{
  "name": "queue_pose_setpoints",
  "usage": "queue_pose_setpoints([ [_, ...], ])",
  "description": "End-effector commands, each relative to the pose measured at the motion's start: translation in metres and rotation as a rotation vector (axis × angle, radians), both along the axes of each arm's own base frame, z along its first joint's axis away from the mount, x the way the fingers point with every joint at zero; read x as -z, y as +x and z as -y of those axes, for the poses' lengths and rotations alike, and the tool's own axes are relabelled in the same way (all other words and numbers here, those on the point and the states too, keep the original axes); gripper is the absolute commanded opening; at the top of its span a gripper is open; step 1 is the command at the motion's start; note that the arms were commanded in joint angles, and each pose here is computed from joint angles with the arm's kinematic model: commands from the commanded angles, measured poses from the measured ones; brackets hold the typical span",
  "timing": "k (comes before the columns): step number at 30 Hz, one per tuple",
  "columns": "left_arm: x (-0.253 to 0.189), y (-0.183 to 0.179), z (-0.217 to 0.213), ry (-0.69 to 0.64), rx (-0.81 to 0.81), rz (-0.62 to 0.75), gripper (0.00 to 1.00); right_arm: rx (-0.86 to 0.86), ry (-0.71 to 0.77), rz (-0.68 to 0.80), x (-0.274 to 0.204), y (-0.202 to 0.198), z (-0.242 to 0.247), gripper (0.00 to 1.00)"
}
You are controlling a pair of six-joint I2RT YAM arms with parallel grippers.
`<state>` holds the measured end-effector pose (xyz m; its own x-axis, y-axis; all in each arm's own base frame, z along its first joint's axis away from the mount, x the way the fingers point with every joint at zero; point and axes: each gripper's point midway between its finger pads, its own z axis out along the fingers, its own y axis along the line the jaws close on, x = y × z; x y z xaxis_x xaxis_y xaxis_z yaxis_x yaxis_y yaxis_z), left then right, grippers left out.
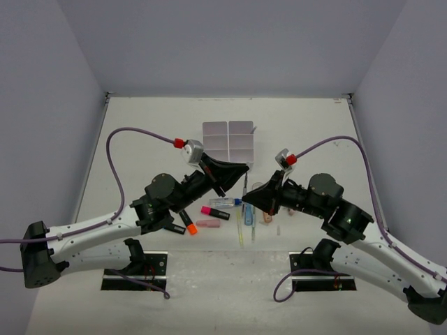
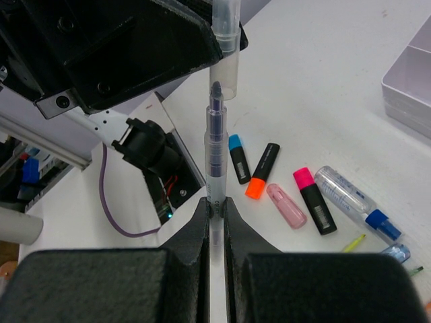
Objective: Sort the stationery into containers
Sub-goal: Close the pen cap on the pen.
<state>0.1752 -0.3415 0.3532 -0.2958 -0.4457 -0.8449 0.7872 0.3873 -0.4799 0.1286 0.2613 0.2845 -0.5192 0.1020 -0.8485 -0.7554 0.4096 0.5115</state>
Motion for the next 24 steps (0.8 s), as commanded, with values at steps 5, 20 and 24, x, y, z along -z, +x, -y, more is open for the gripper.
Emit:
queue_pose_setpoints([
  [5, 0.037, -0.004, -0.005, 0.061, 0.006, -0.042, 0.0, 0.043, 0.189, 0.147, -0.095, 0.008, 0.001, 0.0],
  [20, 0.032, -0.011, -0.004, 0.031, 0.047, 0.002, 0.0, 0.02, 0.21, 0.099, -0.097, 0.007, -0.007, 0.0],
  [24, 0.037, -0.011, 0.002, 0.063, 0.058, 0.001, 0.03, 0.025, 0.215, 0.136, -0.102, 0.006, -0.003, 0.0],
])
